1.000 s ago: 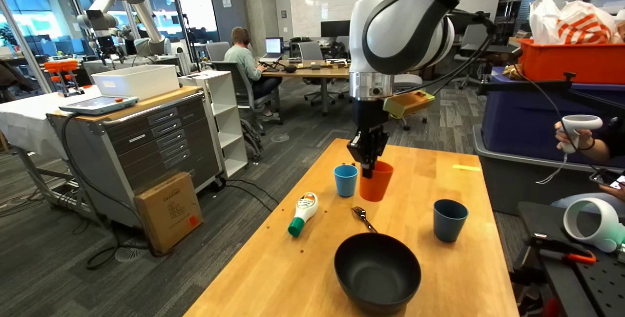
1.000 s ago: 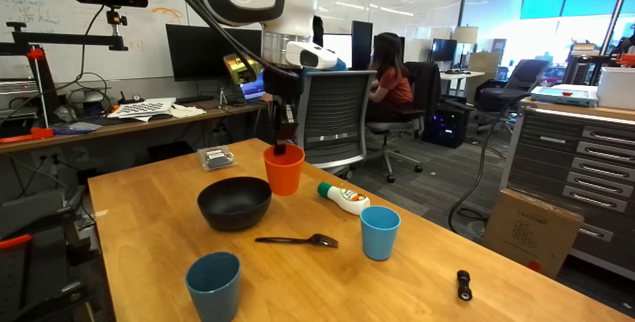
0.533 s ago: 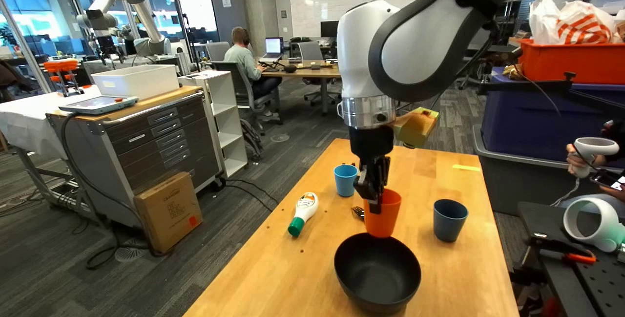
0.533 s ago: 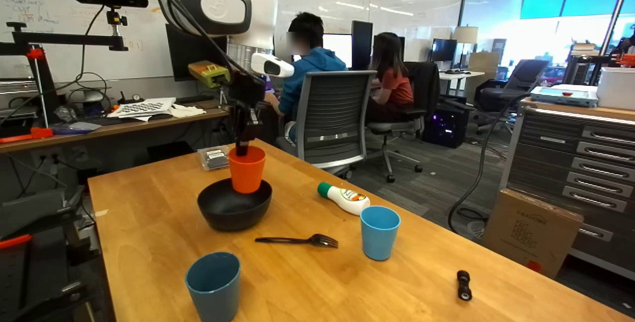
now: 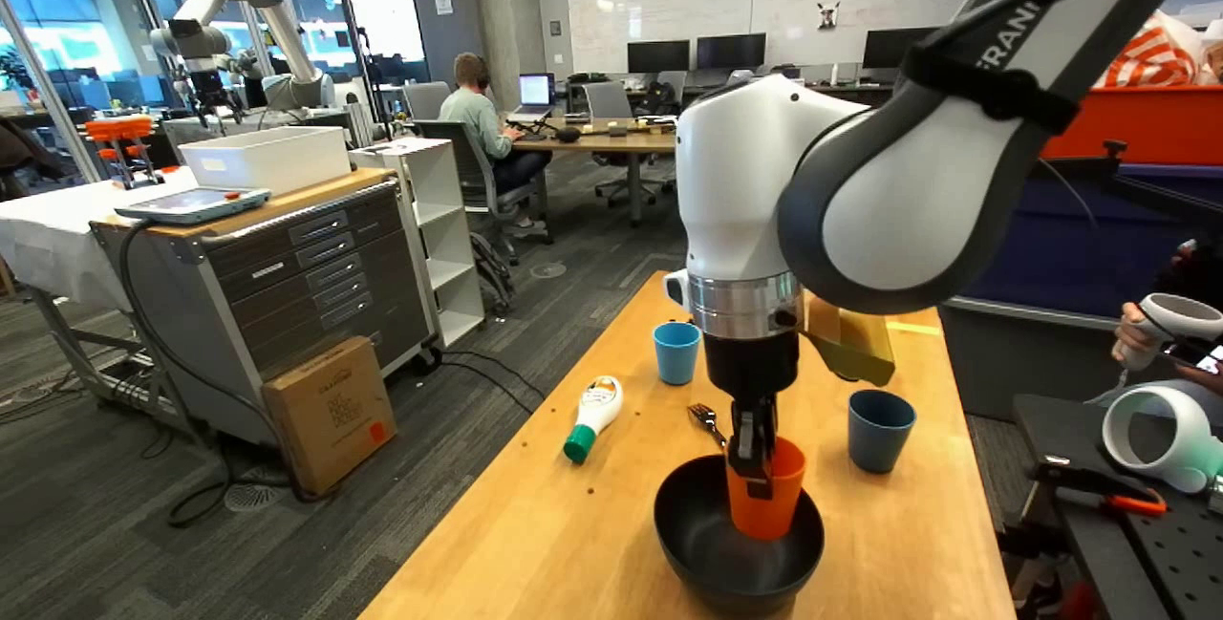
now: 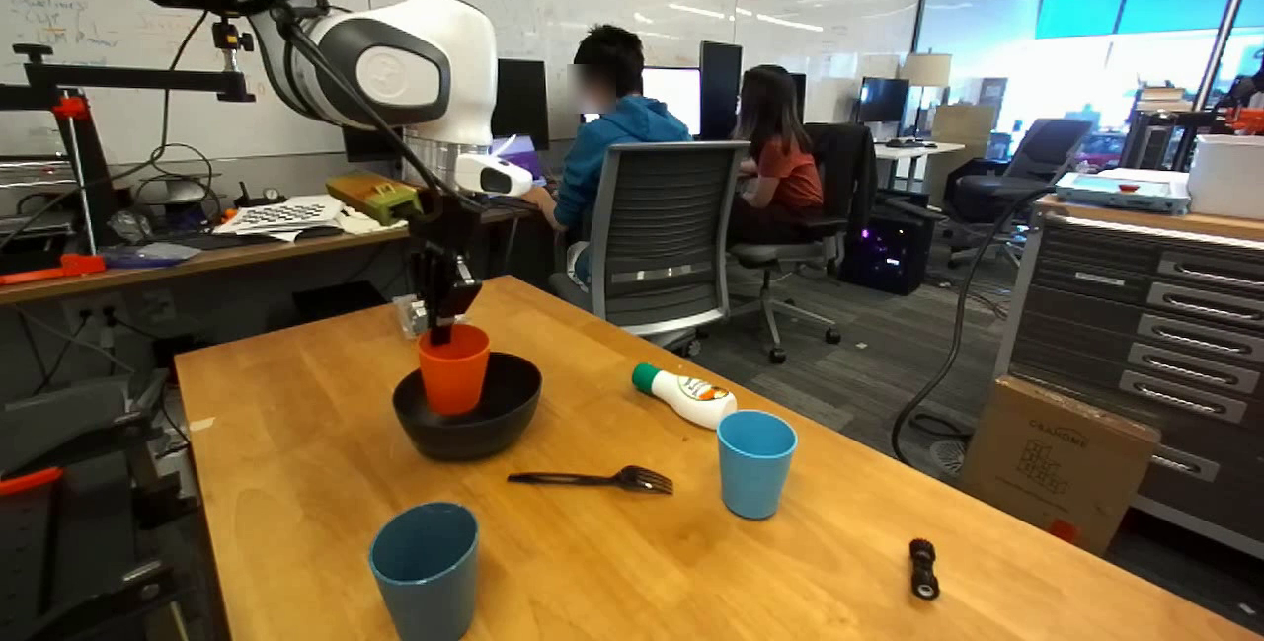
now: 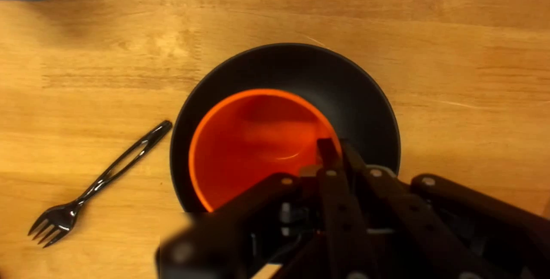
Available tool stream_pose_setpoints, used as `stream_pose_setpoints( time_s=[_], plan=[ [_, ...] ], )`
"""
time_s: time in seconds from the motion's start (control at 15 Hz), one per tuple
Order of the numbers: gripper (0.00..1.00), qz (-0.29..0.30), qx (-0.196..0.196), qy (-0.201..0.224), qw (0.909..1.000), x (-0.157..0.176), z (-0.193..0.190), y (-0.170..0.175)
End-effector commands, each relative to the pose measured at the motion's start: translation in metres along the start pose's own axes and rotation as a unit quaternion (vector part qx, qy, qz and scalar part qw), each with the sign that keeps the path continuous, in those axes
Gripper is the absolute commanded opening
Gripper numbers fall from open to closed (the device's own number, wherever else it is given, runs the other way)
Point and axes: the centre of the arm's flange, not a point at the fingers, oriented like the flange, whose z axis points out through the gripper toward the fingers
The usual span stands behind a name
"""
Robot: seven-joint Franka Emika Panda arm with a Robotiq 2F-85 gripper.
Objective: Place the orange cup inside the black bowl, place the dark blue cup inside the light blue cup and place them inside the orange cup, place the black fork inside the stacked cups
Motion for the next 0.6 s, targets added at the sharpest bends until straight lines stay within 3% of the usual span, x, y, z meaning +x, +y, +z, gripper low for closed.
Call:
stream_pose_setpoints(
  time_s=[0.0, 0.33, 0.4, 0.53],
  plan=[
    [0.01, -0.036, -0.023, 0.032, 0.9986, -0.005, 0.013, -0.003],
    [0.02, -0.05, -0.026, 0.046, 0.9974, -0.001, 0.028, -0.003],
    [0.3, -0.049, -0.026, 0.046, 0.9974, -0.001, 0.03, -0.003],
    [0.38, -0.048, -0.024, 0.047, 0.9975, 0.0, 0.03, -0.003]
  ],
)
